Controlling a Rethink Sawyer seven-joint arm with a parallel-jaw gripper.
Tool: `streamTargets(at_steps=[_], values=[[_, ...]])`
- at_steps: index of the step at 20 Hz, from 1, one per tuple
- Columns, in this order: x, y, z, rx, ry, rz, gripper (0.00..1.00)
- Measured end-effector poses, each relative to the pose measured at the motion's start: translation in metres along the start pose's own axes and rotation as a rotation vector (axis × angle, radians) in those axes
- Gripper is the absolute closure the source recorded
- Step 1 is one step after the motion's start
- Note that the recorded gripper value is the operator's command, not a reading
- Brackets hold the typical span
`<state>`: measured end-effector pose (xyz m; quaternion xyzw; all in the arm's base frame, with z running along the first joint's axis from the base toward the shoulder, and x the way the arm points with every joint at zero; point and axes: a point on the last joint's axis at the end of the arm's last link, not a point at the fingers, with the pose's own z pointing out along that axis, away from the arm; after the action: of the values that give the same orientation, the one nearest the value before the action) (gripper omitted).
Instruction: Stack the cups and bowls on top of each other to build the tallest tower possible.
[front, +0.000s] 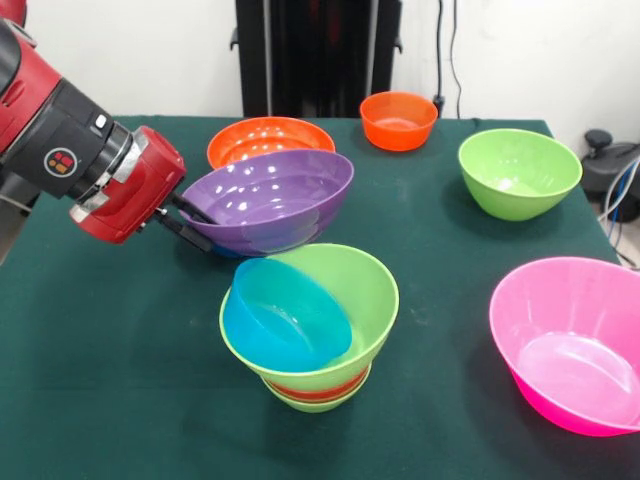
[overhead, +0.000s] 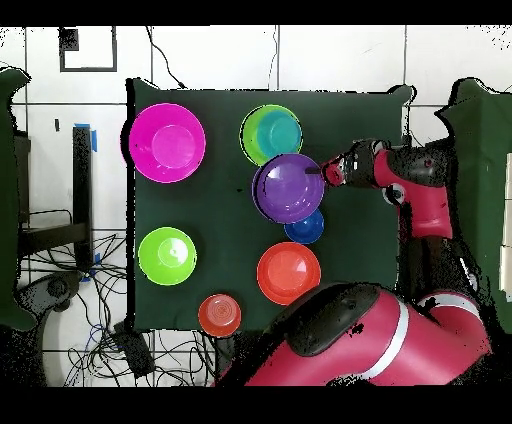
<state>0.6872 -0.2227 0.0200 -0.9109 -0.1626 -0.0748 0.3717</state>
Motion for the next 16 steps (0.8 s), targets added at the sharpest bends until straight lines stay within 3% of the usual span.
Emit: streamTargets(at_steps=[16], values=[[-0.0056, 0.0033, -0.0088, -0.012, -0.021, 0.007, 1.0]])
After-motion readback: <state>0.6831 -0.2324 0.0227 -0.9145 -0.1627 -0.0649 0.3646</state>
